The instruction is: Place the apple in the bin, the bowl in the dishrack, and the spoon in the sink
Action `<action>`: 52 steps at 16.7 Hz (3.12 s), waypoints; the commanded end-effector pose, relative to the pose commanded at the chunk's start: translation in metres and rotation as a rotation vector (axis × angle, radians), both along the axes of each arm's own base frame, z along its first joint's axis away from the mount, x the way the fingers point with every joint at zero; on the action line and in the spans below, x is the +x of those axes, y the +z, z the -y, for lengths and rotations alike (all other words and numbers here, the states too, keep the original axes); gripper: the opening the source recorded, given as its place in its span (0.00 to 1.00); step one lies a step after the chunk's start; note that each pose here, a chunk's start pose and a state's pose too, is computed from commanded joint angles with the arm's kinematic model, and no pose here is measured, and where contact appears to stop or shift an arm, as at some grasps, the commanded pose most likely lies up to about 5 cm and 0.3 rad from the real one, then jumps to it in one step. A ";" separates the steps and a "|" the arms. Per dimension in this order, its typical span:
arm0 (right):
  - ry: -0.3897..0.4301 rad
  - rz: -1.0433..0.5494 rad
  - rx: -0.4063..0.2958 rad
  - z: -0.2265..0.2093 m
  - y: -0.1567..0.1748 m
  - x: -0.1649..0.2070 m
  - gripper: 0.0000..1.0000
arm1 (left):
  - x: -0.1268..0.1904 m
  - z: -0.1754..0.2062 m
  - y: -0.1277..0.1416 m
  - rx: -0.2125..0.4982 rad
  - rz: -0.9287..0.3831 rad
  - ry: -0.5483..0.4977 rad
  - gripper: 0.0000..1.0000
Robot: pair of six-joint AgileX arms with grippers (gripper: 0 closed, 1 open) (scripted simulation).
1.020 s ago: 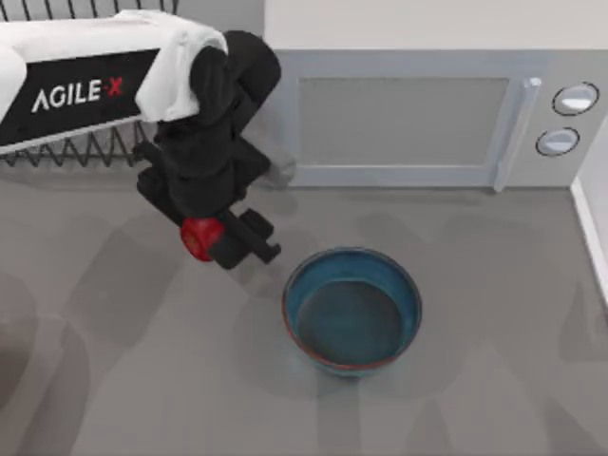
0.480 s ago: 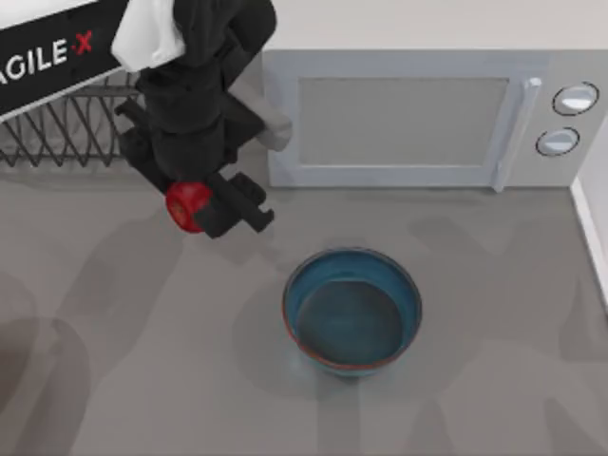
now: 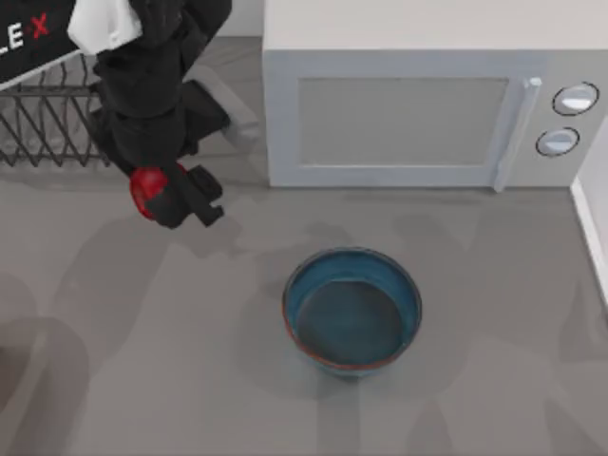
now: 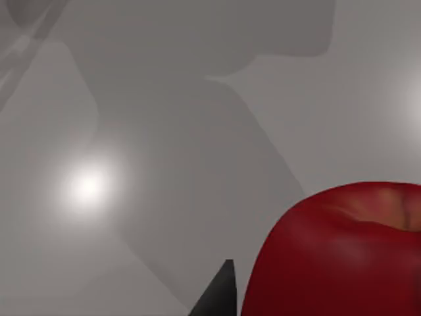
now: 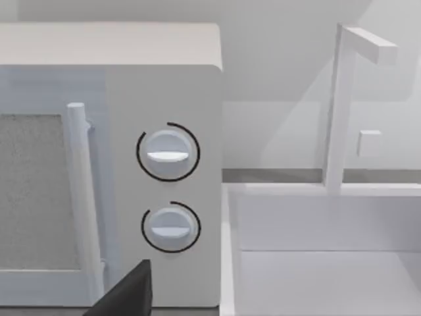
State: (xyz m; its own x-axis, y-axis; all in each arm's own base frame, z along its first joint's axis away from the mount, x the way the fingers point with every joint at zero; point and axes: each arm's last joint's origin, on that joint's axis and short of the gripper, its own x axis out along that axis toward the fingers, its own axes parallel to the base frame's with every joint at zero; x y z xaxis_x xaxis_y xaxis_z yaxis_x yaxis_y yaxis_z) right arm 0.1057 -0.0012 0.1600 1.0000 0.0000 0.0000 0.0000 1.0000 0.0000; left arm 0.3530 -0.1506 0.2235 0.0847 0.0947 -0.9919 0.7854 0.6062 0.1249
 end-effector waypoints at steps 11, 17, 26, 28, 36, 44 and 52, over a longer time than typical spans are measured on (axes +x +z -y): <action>0.000 0.000 0.000 0.000 0.000 0.000 1.00 | -0.017 -0.104 0.011 0.160 -0.344 -0.995 0.00; 0.000 0.000 0.000 0.000 0.000 0.000 1.00 | -0.049 -0.127 0.017 0.125 -0.595 -1.615 0.00; 0.000 0.000 0.000 0.000 0.000 0.000 1.00 | -0.081 -0.128 0.030 0.092 -0.757 -2.139 0.00; 0.000 0.000 0.000 0.000 0.000 0.000 1.00 | -0.082 -0.128 0.031 0.092 -0.759 -2.147 0.00; 0.000 0.000 0.000 0.000 0.000 0.000 1.00 | -0.083 -0.140 0.008 0.101 -0.735 -2.121 0.00; 0.000 0.000 0.000 0.000 0.000 0.000 1.00 | -0.094 -0.153 -0.033 0.092 -0.759 -2.147 0.00; 0.000 0.000 0.000 0.000 0.000 0.000 1.00 | -0.094 -0.153 -0.033 0.092 -0.759 -2.147 0.53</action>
State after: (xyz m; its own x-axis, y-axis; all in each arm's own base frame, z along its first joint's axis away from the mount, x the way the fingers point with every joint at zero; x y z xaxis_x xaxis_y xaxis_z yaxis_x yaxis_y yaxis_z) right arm 0.1057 -0.0012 0.1600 1.0000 0.0000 0.0000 0.0000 1.0000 0.0000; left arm 0.2591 0.0026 0.1901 -0.1736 0.4411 -0.8805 -0.0378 -0.8964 -0.4416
